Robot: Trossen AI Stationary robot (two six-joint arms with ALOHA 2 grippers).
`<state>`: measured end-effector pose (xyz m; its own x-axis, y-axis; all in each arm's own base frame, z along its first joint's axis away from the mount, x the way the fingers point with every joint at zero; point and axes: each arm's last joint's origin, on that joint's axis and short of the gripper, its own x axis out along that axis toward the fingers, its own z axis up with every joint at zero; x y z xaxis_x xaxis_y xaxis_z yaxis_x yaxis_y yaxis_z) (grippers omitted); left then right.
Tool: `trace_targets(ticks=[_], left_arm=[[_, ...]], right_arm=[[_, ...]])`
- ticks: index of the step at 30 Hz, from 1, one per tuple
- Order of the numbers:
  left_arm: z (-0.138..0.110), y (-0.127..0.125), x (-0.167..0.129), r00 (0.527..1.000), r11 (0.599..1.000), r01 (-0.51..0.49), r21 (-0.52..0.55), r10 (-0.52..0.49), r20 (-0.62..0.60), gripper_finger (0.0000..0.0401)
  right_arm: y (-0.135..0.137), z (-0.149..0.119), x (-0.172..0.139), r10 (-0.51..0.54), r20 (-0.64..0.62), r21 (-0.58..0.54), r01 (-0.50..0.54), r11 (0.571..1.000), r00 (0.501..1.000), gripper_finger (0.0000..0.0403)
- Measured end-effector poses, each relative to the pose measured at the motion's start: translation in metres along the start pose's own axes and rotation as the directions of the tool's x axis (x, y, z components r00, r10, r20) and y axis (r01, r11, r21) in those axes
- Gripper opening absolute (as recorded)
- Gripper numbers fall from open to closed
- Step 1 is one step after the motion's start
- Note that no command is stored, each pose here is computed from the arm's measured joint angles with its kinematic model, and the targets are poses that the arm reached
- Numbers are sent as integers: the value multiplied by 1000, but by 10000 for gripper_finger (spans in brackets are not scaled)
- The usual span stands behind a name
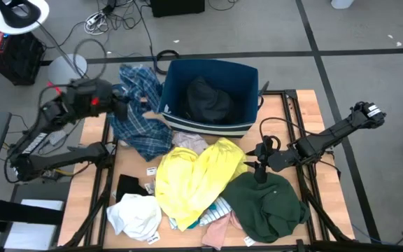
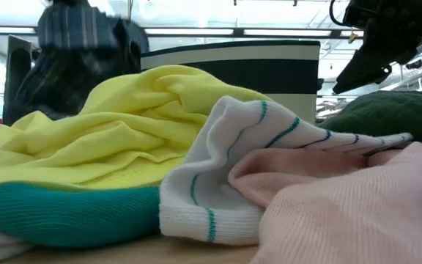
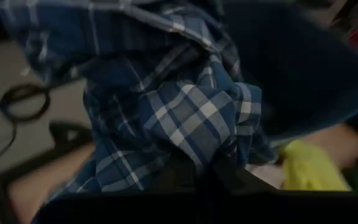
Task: Sort clothes
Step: Put the blue pants into the blue laundry bin
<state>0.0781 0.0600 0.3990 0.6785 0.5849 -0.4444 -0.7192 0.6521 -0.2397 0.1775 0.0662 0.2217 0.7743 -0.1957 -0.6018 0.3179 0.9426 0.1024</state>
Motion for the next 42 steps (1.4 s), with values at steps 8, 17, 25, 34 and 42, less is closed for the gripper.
trace_targets(ticks=[8,17,25,34,42], left_arm=[[72,-26,-13,963,993,105,53,-115,244,6],[137,-76,61,948,960,200,195,-240,211,6],[167,-126,132,914,906,298,301,-362,182,6],[126,-141,232,957,902,291,319,-271,-108,11],[78,-137,291,910,912,273,306,-142,-390,17]], right_arm=[[0,0,0,0,1,0,0,1000,1000,187],[0,0,0,0,2,1,0,1000,1000,187],[0,0,0,0,2,0,0,1000,1000,187],[0,0,0,0,2,-1,0,1000,1000,187],[0,0,0,-1,3,-1,1,1000,1000,187]])
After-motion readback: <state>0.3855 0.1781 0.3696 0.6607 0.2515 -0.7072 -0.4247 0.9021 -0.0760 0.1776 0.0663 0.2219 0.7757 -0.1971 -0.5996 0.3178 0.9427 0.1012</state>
